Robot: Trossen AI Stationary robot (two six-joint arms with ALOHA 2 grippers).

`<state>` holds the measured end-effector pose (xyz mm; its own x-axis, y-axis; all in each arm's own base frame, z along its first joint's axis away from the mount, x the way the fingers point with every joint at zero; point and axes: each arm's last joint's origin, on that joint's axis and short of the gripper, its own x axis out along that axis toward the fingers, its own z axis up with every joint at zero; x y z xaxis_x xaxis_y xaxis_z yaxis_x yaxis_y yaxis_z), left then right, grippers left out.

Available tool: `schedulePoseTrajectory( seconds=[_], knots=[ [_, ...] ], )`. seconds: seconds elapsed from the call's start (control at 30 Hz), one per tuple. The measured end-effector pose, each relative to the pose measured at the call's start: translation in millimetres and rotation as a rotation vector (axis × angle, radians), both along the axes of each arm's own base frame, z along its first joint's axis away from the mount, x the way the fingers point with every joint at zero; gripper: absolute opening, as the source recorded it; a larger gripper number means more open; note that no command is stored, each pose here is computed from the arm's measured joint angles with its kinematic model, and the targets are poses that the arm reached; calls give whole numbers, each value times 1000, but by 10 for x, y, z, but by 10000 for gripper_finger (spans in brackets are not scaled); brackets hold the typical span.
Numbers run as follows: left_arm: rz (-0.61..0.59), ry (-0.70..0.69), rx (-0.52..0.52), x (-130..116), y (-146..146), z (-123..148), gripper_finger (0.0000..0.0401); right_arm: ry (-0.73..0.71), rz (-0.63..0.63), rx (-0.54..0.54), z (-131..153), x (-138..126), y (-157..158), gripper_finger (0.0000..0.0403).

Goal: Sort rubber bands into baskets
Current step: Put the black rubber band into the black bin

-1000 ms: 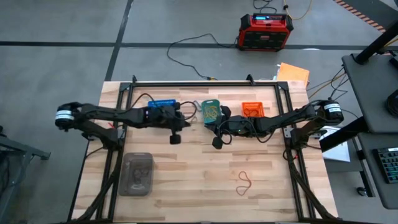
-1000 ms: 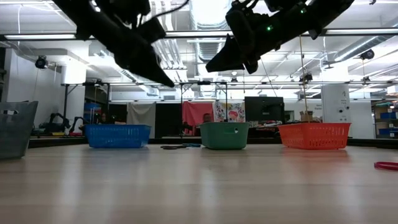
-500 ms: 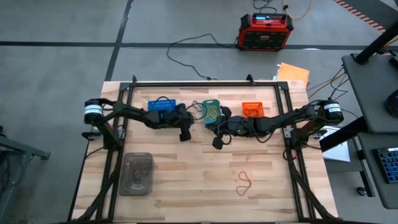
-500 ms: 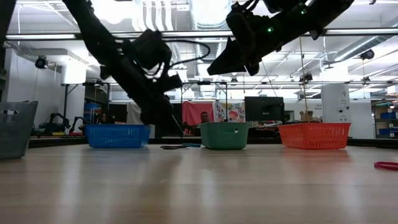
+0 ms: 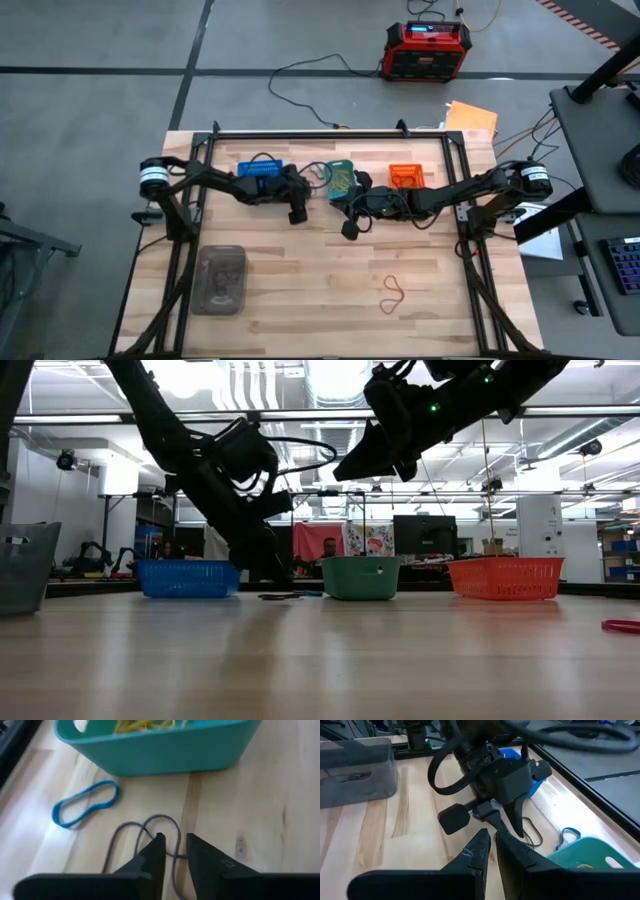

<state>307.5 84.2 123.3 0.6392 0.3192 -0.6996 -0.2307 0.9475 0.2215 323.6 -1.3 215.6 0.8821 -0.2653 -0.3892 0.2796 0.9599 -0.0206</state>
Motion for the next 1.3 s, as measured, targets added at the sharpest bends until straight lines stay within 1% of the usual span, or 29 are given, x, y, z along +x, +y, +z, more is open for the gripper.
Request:
schedulePoseTrajectory(
  seconds=[0.2,0.3,0.43,0.6,0.73,0.83,0.93,1.07,1.1,1.3],
  knots=[
    [23,24,-30,14,2,-130,111,0,1,-2,0,0,0,27],
    [28,23,-32,24,5,-152,129,2,1,-2,-2,0,0,27],
    [36,19,-24,28,13,-155,141,7,0,1,-8,-2,0,27],
    [41,20,-16,28,16,-154,142,9,0,1,-10,-2,0,27],
    [32,23,-9,28,14,-154,130,16,0,0,-16,-5,0,27],
    [21,28,-1,28,14,-155,109,21,0,0,-21,-7,0,27],
    [-2,39,3,25,10,-159,73,21,0,0,-22,-7,0,27],
    [-7,48,1,20,8,-163,13,21,0,-1,-22,-7,0,27],
    [-6,48,2,19,9,-162,7,21,0,-1,-22,-7,0,27],
    [-32,50,1,9,-18,-124,1,21,1,-2,-22,-7,0,27]
  ],
)
